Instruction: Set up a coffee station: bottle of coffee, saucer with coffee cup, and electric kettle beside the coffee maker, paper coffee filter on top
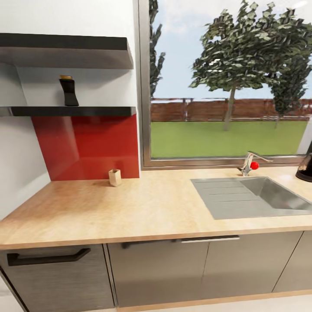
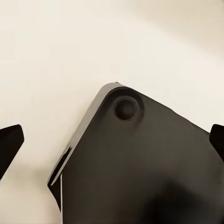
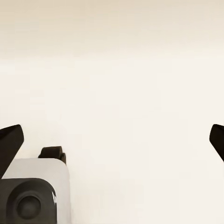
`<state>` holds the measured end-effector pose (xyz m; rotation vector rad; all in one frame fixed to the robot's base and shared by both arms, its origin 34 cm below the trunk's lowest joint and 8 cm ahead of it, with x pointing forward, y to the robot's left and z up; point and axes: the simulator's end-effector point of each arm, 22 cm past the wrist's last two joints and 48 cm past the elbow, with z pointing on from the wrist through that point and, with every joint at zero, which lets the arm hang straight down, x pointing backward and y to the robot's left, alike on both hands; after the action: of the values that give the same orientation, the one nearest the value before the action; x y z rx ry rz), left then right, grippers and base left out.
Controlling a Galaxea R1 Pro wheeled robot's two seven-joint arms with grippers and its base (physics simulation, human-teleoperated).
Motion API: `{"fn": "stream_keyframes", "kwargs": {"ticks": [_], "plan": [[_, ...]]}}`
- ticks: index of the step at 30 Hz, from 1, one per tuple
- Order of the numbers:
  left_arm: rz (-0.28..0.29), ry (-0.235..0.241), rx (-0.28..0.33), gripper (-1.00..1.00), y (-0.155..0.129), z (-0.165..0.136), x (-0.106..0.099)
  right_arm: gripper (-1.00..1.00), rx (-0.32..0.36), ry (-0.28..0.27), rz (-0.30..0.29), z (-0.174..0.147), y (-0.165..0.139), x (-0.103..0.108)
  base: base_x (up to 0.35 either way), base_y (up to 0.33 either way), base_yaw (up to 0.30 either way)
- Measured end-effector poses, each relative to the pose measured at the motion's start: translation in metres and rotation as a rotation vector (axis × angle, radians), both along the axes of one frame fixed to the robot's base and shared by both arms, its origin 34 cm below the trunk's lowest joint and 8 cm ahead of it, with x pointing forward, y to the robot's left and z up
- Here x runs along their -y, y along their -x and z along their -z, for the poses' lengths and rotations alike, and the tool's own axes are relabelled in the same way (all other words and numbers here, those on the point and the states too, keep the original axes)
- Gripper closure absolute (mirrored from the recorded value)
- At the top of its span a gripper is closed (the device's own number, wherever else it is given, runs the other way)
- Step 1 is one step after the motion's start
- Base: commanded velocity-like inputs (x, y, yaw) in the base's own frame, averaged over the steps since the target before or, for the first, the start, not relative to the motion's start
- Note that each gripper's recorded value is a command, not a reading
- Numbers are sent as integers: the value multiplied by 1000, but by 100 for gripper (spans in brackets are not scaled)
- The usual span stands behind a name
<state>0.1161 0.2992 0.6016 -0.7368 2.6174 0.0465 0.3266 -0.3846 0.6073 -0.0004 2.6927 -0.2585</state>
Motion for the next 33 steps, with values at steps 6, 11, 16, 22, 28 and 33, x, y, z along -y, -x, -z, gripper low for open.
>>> {"fn": "stream_keyframes", "kwargs": {"ticks": [6, 11, 16, 22, 28, 33], "plan": [[0, -1, 1, -100, 0, 0, 0, -100, 0, 0, 0, 0, 0, 0, 0, 344, 0], [1, -1, 2, -100, 0, 0, 0, -100, 0, 0, 0, 0, 0, 0, 0, 344, 0], [1, -1, 0, -100, 0, 0, 0, -100, 0, 0, 0, 0, 0, 0, 0, 344, 0], [1, -1, 0, -100, 0, 0, 0, -100, 0, 0, 0, 0, 0, 0, 0, 344, 0], [1, 0, 0, -100, 0, 0, 0, -100, 0, 0, 0, 0, 0, 0, 0, 344, 0], [1, 0, 0, -100, 0, 0, 1, -100, 0, 1, 0, 0, 0, 0, 0, 344, 0]]}}
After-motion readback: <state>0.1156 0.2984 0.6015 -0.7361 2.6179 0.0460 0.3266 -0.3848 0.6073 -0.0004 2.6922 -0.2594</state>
